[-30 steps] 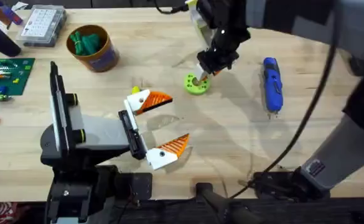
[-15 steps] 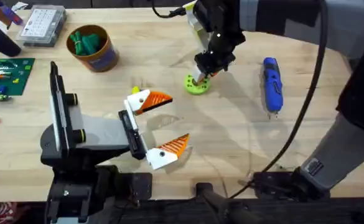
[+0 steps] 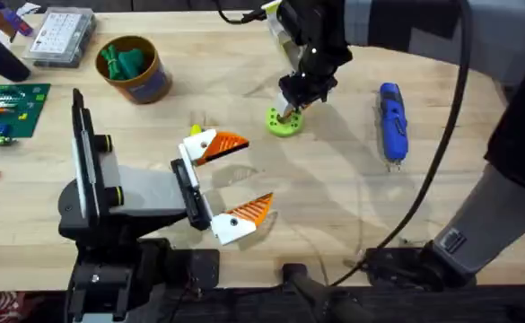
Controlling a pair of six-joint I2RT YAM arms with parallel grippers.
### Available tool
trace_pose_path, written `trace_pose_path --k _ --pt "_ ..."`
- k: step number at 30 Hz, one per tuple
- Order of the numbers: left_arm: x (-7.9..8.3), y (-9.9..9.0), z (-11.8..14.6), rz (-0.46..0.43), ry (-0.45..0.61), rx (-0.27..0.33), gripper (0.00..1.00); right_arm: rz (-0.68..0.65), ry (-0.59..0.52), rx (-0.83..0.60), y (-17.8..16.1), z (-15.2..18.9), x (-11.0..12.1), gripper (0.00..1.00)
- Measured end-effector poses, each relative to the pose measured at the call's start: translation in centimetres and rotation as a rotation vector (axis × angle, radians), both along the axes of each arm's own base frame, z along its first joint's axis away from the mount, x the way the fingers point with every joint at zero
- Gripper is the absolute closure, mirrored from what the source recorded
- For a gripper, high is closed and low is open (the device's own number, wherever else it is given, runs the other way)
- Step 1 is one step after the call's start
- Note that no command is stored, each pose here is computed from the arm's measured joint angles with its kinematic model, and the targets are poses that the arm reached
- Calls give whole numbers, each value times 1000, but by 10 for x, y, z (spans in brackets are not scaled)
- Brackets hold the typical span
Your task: Pick up the gripper from the table and insert it into the empty holder that is missing its gripper. Then pick up a screw, insert it into the mounting hole, and use the screwdriver to tighten it. Finally, clean up the table by picking up the vegetable and placing it into the bucket.
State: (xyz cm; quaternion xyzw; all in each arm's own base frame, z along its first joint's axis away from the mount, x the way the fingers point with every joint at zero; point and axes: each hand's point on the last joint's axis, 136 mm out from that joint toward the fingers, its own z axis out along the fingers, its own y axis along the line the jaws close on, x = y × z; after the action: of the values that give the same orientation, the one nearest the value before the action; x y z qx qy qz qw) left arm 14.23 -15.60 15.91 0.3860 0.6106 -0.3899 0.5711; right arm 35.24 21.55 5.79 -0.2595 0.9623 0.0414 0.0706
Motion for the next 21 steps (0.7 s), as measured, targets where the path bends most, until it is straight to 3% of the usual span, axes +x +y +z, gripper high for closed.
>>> trace_pose_path --k 21 --pt "0 0 0 0 0 0 15 0 12 -7 -2 -1 -3 609"
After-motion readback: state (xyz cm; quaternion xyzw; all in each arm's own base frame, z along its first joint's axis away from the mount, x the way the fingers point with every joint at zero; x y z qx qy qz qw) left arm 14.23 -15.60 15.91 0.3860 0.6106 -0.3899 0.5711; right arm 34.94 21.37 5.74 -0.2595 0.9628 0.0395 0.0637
